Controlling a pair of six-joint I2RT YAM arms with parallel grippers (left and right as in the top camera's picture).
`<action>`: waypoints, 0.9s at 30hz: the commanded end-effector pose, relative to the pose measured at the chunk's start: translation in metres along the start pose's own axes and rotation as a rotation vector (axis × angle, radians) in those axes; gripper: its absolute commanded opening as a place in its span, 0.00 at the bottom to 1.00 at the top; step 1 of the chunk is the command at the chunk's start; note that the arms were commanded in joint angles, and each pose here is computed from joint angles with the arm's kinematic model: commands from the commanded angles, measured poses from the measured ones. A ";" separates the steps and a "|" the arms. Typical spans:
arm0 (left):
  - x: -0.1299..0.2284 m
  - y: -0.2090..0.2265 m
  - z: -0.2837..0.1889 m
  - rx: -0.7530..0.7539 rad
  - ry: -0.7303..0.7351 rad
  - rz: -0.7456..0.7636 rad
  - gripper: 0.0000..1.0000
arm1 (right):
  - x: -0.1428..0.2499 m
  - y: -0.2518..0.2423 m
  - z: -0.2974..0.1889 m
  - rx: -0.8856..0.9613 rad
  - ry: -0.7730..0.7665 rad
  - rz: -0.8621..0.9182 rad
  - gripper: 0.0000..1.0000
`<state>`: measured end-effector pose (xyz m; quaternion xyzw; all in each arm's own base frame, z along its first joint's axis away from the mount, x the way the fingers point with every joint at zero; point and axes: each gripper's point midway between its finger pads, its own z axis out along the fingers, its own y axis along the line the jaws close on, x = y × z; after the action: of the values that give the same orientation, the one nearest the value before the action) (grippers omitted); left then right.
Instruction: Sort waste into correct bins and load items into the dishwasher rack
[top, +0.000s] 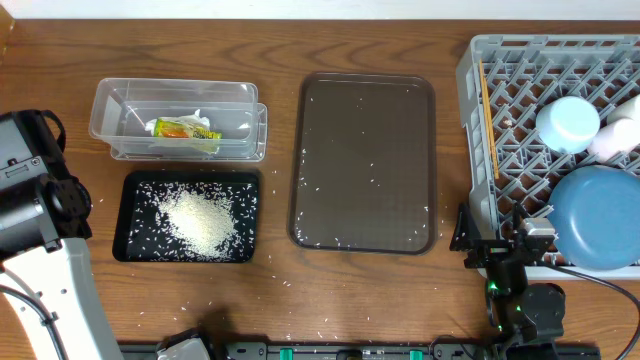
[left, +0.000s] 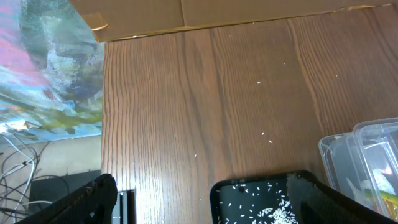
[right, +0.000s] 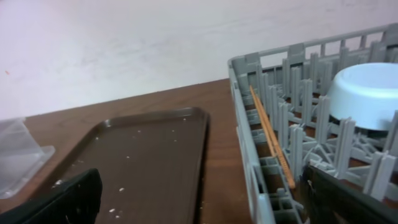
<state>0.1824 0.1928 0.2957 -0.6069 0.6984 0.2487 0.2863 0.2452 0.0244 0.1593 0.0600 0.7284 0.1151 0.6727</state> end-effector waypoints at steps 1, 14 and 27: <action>-0.003 0.004 0.000 -0.017 -0.015 -0.001 0.90 | -0.001 -0.006 0.000 0.031 -0.008 -0.046 0.99; -0.003 0.004 0.000 -0.017 -0.015 -0.001 0.91 | -0.003 -0.017 0.000 0.073 -0.018 -0.043 0.99; -0.003 0.004 0.000 -0.016 -0.015 -0.001 0.90 | -0.003 -0.016 0.000 0.073 -0.018 -0.043 0.99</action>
<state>0.1824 0.1928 0.2957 -0.6069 0.6984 0.2487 0.2863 0.2461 0.0110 0.1593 0.0693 0.7276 0.0841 0.6773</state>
